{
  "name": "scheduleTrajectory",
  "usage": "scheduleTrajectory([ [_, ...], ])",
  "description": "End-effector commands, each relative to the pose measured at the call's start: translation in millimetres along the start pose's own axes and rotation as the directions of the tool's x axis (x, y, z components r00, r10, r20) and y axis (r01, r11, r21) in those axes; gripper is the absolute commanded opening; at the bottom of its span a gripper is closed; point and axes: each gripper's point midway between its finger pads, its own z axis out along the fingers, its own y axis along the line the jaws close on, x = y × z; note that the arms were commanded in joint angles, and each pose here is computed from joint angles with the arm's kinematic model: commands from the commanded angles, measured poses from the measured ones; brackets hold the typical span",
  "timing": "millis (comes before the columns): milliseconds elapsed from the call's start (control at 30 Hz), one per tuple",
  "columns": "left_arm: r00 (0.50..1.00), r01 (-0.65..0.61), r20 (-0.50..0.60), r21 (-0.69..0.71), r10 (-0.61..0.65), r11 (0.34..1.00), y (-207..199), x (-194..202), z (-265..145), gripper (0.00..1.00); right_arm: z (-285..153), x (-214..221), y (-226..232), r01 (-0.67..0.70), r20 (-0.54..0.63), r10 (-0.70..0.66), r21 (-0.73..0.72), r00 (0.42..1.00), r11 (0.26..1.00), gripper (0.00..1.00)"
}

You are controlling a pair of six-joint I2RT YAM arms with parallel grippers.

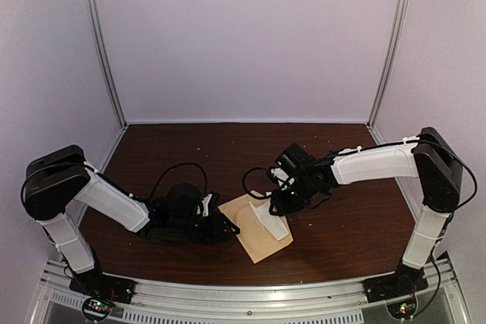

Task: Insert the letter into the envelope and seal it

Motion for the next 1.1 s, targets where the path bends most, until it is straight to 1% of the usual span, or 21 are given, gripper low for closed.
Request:
scheduleTrajectory([
  [0,1.0,-0.008,-0.004,0.032,0.008,0.999,-5,1,4,0.42,8,0,-6,-0.008,0.007,0.007,0.036,1.0,0.999,0.33],
  [367,1.0,0.002,-0.01,0.029,-0.001,1.0,-4,2,6,0.39,21,5,-9,-0.01,-0.02,0.011,0.037,1.0,0.999,0.3],
  [667,1.0,0.014,-0.017,0.031,-0.014,0.999,-2,3,8,0.38,27,9,0,-0.002,-0.038,0.002,-0.004,0.999,1.0,0.26],
  [1067,0.999,0.025,-0.028,0.029,-0.024,0.999,1,6,11,0.38,34,13,19,-0.002,-0.054,-0.003,-0.087,0.999,0.996,0.24],
])
